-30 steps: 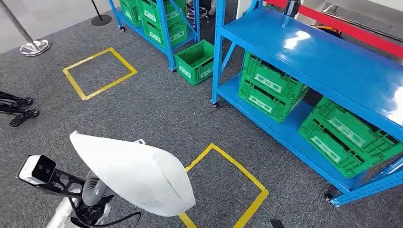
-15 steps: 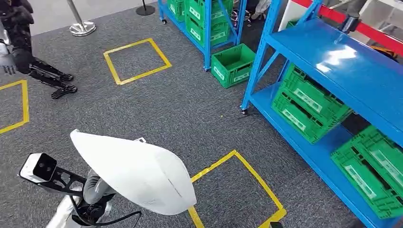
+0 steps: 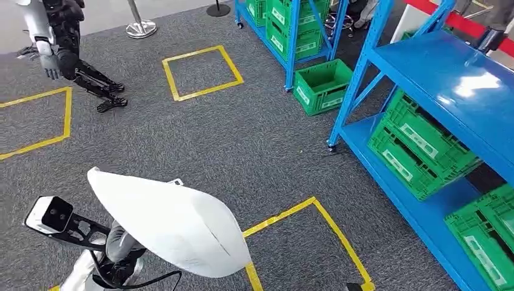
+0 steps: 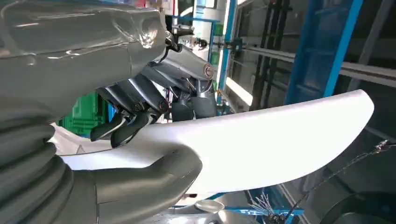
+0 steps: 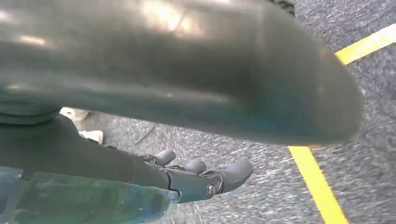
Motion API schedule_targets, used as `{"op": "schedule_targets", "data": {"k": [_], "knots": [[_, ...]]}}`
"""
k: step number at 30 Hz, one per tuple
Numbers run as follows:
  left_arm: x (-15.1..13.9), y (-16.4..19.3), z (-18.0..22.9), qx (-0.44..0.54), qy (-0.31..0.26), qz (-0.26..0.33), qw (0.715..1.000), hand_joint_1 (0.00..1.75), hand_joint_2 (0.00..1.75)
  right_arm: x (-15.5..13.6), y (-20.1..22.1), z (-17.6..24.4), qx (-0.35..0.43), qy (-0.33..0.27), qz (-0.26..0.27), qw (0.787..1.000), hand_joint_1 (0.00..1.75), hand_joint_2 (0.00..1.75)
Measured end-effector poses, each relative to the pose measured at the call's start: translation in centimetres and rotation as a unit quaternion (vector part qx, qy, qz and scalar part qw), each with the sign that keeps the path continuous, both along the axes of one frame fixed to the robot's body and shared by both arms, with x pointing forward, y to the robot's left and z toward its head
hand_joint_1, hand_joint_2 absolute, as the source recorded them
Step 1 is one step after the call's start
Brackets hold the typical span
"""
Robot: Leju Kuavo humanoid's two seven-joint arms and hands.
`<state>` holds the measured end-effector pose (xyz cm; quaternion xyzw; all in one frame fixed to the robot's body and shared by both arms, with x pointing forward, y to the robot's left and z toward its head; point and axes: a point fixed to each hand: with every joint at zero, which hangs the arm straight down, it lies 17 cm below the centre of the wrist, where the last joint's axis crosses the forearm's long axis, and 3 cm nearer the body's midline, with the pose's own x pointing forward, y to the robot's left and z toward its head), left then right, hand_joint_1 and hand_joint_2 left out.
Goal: Take the parts from the cabinet and place them on the table.
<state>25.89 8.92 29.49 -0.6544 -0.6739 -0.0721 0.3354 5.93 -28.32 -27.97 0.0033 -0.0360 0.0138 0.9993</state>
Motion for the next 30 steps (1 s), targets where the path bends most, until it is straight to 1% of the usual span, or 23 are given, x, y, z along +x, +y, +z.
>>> {"op": "schedule_targets", "data": {"k": [7, 13, 22, 26, 30], "knots": [[0.03, 0.06, 0.15, -0.001, -0.003, -0.001, 1.0, 1.75, 1.75, 0.18, 0.57, 0.03, 0.004, -0.002, 0.0, 1.0, 0.0, 0.0], [0.11, -0.06, 0.11, -0.001, -0.002, -0.001, 1.0, 1.75, 1.75, -0.66, 0.0, -0.07, 0.0, 0.005, 0.0, 1.0, 0.0, 0.0], [0.1, -0.04, -0.21, 0.001, 0.002, -0.001, 1.0, 1.75, 1.75, -0.1, 0.13, -0.01, 0.001, 0.001, 0.0, 1.0, 0.0, 0.0], [0.12, -0.04, -0.18, 0.001, 0.002, -0.001, 1.0, 1.75, 1.75, -0.59, -0.09, -0.06, -0.001, 0.004, 0.0, 1.0, 0.0, 0.0], [0.13, -0.01, -0.23, 0.002, 0.002, 0.0, 1.0, 1.75, 1.75, -0.32, 0.07, -0.03, 0.001, 0.002, 0.0, 1.0, 0.0, 0.0]]}}
